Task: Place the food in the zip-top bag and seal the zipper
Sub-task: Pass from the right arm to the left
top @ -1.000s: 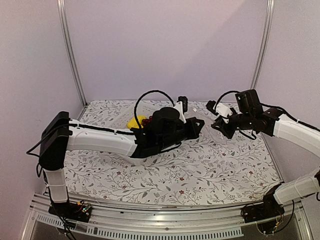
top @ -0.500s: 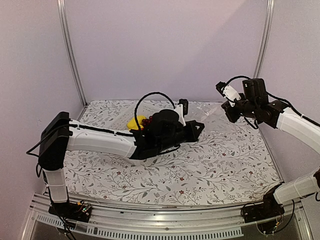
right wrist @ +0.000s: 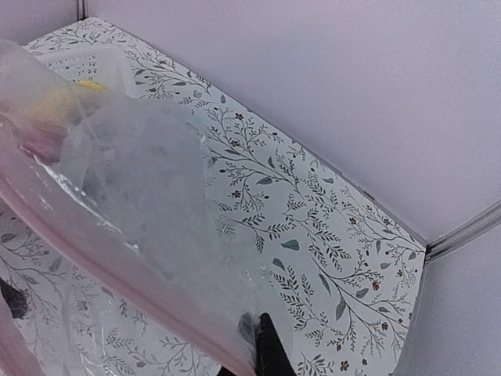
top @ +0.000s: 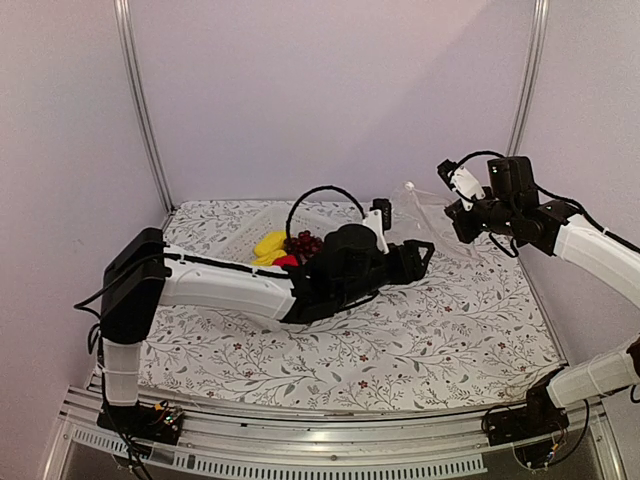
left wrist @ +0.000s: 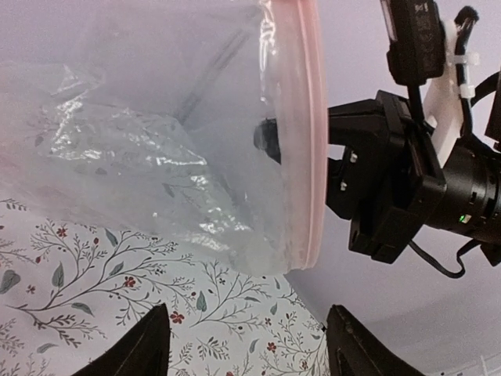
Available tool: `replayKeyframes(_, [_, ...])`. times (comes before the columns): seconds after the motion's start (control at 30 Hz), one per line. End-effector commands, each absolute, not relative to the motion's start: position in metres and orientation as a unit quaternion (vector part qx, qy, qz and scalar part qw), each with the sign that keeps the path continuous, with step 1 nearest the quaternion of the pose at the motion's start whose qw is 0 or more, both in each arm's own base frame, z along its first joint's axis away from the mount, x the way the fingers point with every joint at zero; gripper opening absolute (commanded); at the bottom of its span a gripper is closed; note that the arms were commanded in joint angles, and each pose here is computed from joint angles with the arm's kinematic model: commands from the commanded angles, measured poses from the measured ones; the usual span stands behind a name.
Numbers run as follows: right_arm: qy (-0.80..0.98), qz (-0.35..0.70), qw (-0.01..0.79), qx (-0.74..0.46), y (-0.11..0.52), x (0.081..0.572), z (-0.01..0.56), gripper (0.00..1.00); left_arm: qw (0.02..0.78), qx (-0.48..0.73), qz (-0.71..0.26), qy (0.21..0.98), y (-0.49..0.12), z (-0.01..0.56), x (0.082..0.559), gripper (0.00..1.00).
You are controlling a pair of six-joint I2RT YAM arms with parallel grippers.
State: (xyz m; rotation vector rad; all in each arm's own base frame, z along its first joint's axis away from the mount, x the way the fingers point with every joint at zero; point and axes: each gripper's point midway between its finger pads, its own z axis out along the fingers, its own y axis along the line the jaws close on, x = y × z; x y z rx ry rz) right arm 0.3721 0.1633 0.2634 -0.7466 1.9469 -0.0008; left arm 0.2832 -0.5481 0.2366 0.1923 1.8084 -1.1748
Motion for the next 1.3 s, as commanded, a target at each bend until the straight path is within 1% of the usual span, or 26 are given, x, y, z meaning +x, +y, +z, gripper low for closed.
replayKeyframes(0.0, [0.811,0.023,0.504,-0.297,0.166,0.371,0.261,0.00,0.485,0.061,-0.476,0.732,-0.567,0.240,0.288,0.68])
replayKeyframes(0.23, [0.817,0.029,0.494,-0.296,0.166,0.367,0.247,0.00,0.460,0.011,-0.475,0.750,-0.586,0.233,0.304,0.68])
replayKeyframes(0.3, [0.817,0.029,0.494,-0.297,0.166,0.366,0.245,0.00,0.443,-0.015,-0.464,0.767,-0.584,0.221,0.309,0.68])
replayKeyframes(0.47, [0.814,0.034,0.496,-0.301,0.166,0.361,0.246,0.00,0.418,-0.075,-0.446,0.788,-0.567,0.195,0.323,0.63])
replayKeyframes(0.57, [0.815,0.032,0.493,-0.303,0.165,0.361,0.243,0.00,0.417,-0.087,-0.445,0.788,-0.562,0.196,0.325,0.59])
replayKeyframes(0.67, [0.816,0.032,0.490,-0.305,0.166,0.360,0.240,0.01,0.425,-0.081,-0.447,0.783,-0.560,0.203,0.322,0.59])
replayKeyframes(0.8, [0.817,0.032,0.488,-0.305,0.167,0.363,0.237,0.00,0.441,-0.081,-0.440,0.778,-0.559,0.213,0.322,0.63])
replayKeyframes(0.93, [0.819,0.051,0.479,-0.313,0.175,0.363,0.235,0.00,0.425,-0.116,-0.420,0.794,-0.554,0.201,0.332,0.64])
replayKeyframes(1.0, [0.820,0.050,0.477,-0.311,0.175,0.365,0.235,0.00,0.418,-0.135,-0.408,0.800,-0.550,0.193,0.340,0.59])
replayKeyframes(1.03, [0.821,0.048,0.476,-0.311,0.175,0.366,0.235,0.00,0.417,-0.139,-0.401,0.804,-0.548,0.189,0.343,0.54])
replayKeyframes(1.07, [0.822,0.048,0.474,-0.312,0.175,0.366,0.234,0.00,0.416,-0.141,-0.398,0.805,-0.547,0.186,0.345,0.47])
replayKeyframes(1.1, [0.822,0.049,0.473,-0.313,0.175,0.365,0.233,0.01,0.416,-0.143,-0.396,0.806,-0.544,0.184,0.348,0.36])
replayKeyframes(1.2, [0.822,0.058,0.467,-0.321,0.178,0.361,0.230,0.08,0.423,-0.138,-0.404,0.799,-0.541,0.185,0.347,0.13])
replayKeyframes(1.27, [0.820,0.065,0.464,-0.328,0.180,0.358,0.227,0.12,0.427,-0.132,-0.416,0.792,-0.542,0.189,0.346,0.04])
